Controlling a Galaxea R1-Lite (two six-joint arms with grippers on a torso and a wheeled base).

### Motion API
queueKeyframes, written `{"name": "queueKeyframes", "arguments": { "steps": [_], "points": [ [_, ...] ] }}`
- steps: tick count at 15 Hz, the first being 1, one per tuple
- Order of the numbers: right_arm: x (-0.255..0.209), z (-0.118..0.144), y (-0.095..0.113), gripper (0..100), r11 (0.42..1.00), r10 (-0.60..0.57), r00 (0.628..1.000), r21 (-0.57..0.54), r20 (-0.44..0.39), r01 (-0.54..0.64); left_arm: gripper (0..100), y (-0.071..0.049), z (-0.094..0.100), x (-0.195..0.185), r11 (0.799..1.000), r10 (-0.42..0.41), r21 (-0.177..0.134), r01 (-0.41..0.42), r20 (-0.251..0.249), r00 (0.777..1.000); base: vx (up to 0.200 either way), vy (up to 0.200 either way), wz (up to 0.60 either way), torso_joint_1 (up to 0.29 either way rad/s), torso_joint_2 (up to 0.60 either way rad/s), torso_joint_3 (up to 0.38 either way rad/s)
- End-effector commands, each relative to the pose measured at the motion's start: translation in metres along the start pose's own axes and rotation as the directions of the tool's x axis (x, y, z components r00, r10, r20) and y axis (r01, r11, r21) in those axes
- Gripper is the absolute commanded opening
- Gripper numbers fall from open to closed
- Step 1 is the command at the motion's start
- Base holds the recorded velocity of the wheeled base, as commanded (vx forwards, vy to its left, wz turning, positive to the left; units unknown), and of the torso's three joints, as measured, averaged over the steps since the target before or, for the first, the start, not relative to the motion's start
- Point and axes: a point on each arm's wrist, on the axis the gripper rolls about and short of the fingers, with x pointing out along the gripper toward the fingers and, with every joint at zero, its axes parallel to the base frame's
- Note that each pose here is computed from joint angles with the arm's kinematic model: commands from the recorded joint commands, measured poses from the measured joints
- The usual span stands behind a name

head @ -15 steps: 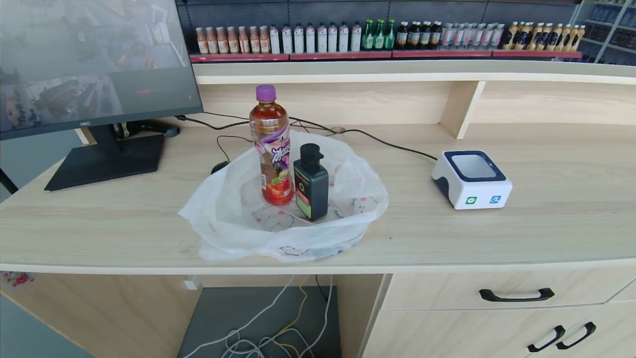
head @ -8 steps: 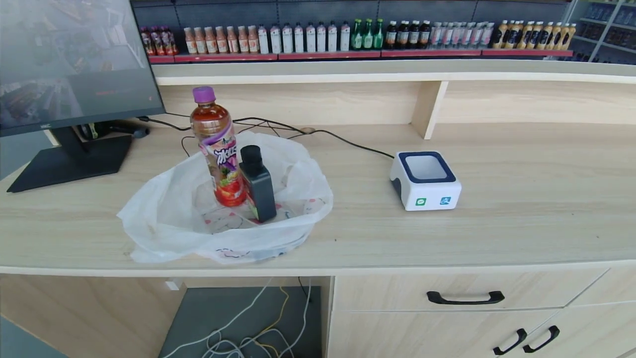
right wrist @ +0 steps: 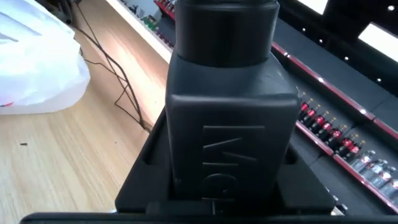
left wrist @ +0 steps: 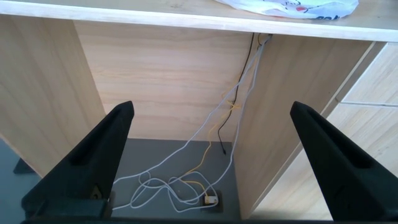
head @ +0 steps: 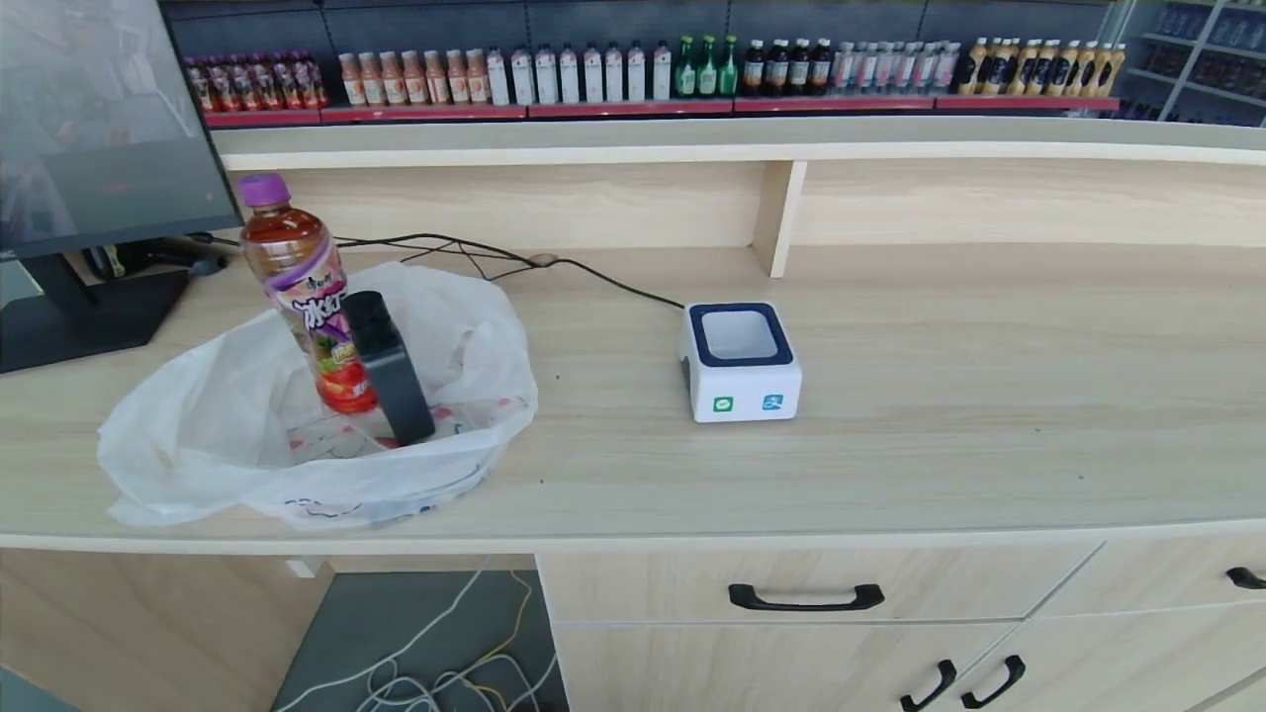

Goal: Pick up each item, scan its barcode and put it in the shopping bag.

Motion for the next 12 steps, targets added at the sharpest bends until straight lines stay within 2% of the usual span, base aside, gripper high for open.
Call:
{"name": "queueKeyframes", "arguments": {
  "steps": [1,6,12],
  "points": [
    [0.0,-0.01,0.009,0,0.999,0.035,0.999,-0.012,-0.002,-0.035,100,0.0,0.0,0.0,1.0,-0.001,-0.001,0.001,0.0,1.0,0.0,0.0,0.0,0.0,0.0,0.0],
    [-0.002,-0.016,0.013,0,0.991,0.116,0.992,-0.071,0.042,-0.113,100,0.0,0.0,0.0,1.0,-0.001,-0.001,0.001,0.0,1.0,0.0,0.0,0.0,0.0,0.0,0.0],
    [-0.017,-0.03,0.02,0,0.986,0.156,0.988,-0.063,0.006,-0.155,100,0.0,0.0,0.0,1.0,-0.001,-0.001,0.001,0.0,1.0,0.0,0.0,0.0,0.0,0.0,0.0]
  ]
}}
